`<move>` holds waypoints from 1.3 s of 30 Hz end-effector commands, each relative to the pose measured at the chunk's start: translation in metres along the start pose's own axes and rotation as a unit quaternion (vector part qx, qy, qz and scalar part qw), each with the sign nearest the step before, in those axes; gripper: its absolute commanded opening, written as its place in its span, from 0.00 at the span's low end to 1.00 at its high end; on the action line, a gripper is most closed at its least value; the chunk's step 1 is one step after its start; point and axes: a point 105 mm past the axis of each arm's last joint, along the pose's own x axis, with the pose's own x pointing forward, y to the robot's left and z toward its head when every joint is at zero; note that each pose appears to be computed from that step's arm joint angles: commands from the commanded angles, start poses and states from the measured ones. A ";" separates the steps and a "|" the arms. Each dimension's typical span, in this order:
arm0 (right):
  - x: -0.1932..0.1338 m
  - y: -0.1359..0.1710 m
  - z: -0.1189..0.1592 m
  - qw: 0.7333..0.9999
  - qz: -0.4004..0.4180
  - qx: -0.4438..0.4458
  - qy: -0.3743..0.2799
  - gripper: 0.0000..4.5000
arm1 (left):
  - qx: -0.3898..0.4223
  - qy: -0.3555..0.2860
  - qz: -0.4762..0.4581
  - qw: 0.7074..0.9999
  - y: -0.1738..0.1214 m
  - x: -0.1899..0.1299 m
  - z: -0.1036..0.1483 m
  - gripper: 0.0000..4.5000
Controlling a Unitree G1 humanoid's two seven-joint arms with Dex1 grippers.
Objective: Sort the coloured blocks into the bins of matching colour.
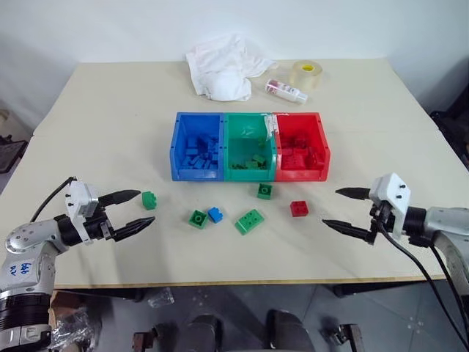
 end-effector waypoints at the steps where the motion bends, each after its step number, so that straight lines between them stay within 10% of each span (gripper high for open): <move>1: -0.028 -0.003 0.010 1.000 -0.026 -0.017 0.003 1.00 | 0.018 -0.015 -0.012 1.000 0.000 -0.002 0.011 0.99; 8: -0.035 0.000 0.006 0.999 -0.036 -0.008 0.032 1.00 | 0.016 -0.012 -0.016 1.000 -0.002 -0.002 0.009 0.99; 28: 0.096 0.006 0.007 0.994 0.102 -0.024 0.009 1.00 | 0.015 -0.035 0.002 0.999 -0.027 -0.003 0.013 0.99; 39: 0.090 0.002 0.026 0.996 0.071 -0.029 -0.044 0.40 | 0.011 -0.037 0.000 0.999 -0.035 -0.003 0.012 1.00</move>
